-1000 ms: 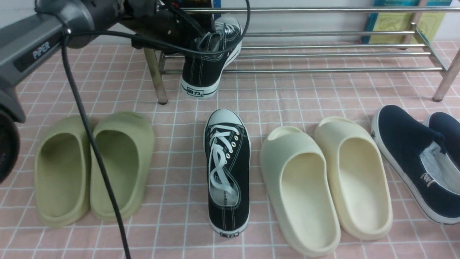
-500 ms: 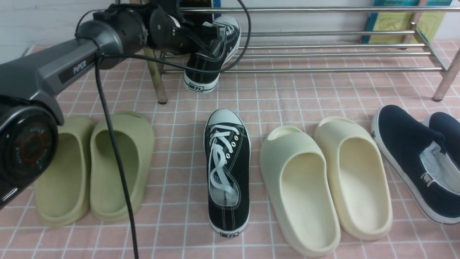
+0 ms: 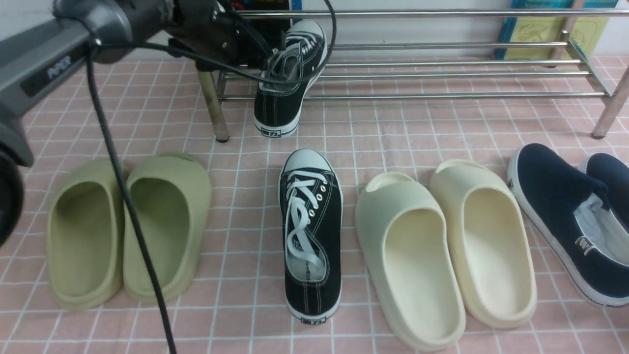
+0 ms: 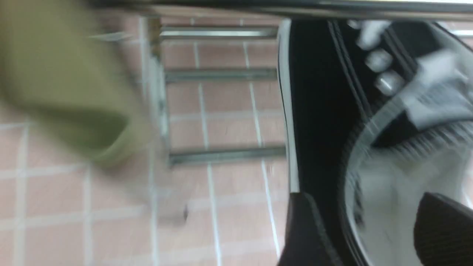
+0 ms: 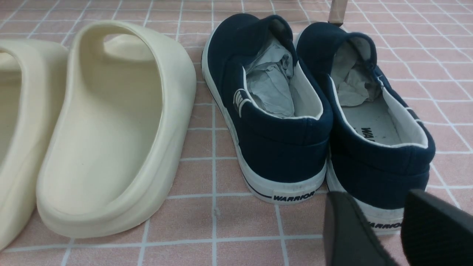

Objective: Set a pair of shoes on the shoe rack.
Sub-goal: Use the left arm to put a shoe into the shoe rack, then use the left arm to grab the shoe closest to it

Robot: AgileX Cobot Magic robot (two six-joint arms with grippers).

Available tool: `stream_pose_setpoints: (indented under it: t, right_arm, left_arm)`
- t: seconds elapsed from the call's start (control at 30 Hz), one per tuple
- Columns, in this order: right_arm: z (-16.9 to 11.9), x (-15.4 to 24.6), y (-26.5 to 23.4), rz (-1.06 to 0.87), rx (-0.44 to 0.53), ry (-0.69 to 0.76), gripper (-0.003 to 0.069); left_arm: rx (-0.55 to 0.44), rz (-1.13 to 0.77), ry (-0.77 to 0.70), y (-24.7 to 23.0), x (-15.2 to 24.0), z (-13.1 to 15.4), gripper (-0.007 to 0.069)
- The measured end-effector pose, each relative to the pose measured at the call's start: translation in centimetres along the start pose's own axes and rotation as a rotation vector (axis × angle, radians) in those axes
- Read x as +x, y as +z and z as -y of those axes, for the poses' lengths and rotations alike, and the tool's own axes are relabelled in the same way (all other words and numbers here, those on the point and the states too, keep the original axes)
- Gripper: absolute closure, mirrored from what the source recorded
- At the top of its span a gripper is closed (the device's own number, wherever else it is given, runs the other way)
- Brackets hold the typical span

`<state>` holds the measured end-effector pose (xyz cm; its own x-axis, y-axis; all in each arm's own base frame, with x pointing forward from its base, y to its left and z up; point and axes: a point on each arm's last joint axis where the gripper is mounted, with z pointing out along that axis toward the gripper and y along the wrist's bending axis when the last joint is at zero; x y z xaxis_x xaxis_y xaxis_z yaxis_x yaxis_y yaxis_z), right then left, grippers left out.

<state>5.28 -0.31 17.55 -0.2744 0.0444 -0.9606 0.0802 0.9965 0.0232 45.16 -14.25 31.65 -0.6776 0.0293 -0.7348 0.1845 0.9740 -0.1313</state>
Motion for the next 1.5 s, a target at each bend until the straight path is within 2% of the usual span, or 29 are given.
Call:
stream_pose_setpoints:
  t: [0.03, 0.1, 0.23, 0.43, 0.53, 0.73, 0.97, 1.07, 1.17, 1.2, 1.27, 1.33, 1.5]
  right_arm:
    - [0.0, 0.0, 0.0, 0.0, 0.0, 0.0, 0.0419]
    - [0.0, 0.0, 0.0, 0.0, 0.0, 0.0, 0.0419]
    - [0.0, 0.0, 0.0, 0.0, 0.0, 0.0, 0.0419]
    - [0.0, 0.0, 0.0, 0.0, 0.0, 0.0, 0.0419]
    - [0.0, 0.0, 0.0, 0.0, 0.0, 0.0, 0.0419]
    - [0.0, 0.0, 0.0, 0.0, 0.0, 0.0, 0.0419]
    - [0.0, 0.0, 0.0, 0.0, 0.0, 0.0, 0.0419]
    - [0.0, 0.0, 0.0, 0.0, 0.0, 0.0, 0.0419]
    - [0.0, 0.0, 0.0, 0.0, 0.0, 0.0, 0.0419]
    - [0.0, 0.0, 0.0, 0.0, 0.0, 0.0, 0.0419]
    - [0.0, 0.0, 0.0, 0.0, 0.0, 0.0, 0.0419]
    - [0.0, 0.0, 0.0, 0.0, 0.0, 0.0, 0.0419]
    - [0.0, 0.0, 0.0, 0.0, 0.0, 0.0, 0.0419]
  left_arm:
    - [-0.006, -0.034, 0.03, -2.5, -0.3, 0.1, 0.0183]
    - [-0.008, -0.094, 0.063, -4.5, -0.3, 0.1, 0.0181]
    - [0.0, -0.259, 0.119, -6.7, 1.0, 0.2, 0.0179]
    - [0.031, -0.492, 0.188, -5.1, 6.0, 2.4, 0.0179]
    - [0.067, -0.598, 0.211, -3.7, 10.6, 4.4, 0.0179]
    - [0.092, -0.641, 0.213, -2.2, 15.5, 6.2, 0.0178]
    - [0.107, -0.61, 0.216, -1.3, 17.4, 7.5, 0.0186]
    - [0.055, -0.63, 0.206, 0.1, 18.1, 7.1, 0.0234]
    - [0.023, -0.646, 0.195, 0.9, 18.7, 6.8, 0.0321]
    - [0.02, -0.645, 0.182, 0.9, 18.7, 6.9, 0.0404]
    - [0.024, -0.637, 0.182, 0.7, 18.5, 7.1, 0.052]
    - [0.019, -0.62, 0.193, 0.2, 17.9, 7.1, 0.0583]
    - [0.033, -0.541, 0.189, -2.6, 14.5, 7.4, 0.0603]
